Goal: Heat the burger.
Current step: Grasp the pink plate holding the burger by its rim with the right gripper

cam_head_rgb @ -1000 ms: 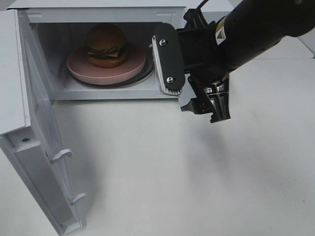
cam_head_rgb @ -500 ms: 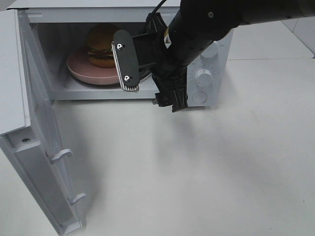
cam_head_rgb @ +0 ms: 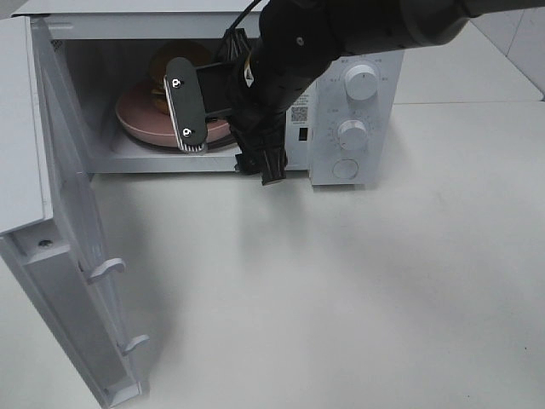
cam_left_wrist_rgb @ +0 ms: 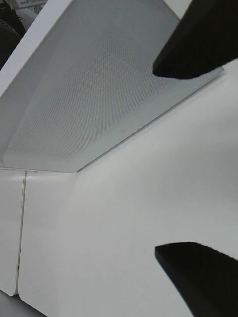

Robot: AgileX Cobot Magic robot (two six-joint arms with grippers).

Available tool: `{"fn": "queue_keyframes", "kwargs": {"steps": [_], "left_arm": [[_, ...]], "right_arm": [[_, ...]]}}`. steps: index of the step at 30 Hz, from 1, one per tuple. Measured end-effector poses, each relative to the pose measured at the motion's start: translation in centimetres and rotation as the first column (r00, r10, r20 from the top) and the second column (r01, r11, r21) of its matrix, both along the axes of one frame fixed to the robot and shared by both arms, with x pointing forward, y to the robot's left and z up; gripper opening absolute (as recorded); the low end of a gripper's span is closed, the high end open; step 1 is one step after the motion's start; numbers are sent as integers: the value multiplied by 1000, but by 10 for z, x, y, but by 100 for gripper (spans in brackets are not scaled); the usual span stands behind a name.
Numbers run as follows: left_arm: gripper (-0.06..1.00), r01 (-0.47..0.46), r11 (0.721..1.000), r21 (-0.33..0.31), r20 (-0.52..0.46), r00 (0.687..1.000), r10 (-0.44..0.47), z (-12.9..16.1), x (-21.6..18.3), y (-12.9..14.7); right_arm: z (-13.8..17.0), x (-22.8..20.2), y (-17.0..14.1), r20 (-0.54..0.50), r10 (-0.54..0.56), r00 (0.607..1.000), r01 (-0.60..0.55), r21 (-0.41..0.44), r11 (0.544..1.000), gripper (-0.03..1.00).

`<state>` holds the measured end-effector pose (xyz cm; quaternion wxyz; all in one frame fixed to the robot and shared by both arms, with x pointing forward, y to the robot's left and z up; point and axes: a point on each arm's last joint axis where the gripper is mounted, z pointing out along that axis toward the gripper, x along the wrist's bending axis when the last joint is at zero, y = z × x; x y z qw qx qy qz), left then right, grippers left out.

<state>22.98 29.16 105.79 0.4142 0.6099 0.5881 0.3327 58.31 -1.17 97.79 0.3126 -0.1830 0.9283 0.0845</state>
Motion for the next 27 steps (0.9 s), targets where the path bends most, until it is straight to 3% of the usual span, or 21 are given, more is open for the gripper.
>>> {"fn": "queue_keyframes", "kwargs": {"steps": [27], "left_arm": [[82, 0, 1000, 0, 0, 1000, 0, 0, 0, 0]], "right_arm": [[-48, 50, 40, 11, -33, 999, 32, 49, 998, 80]]}}
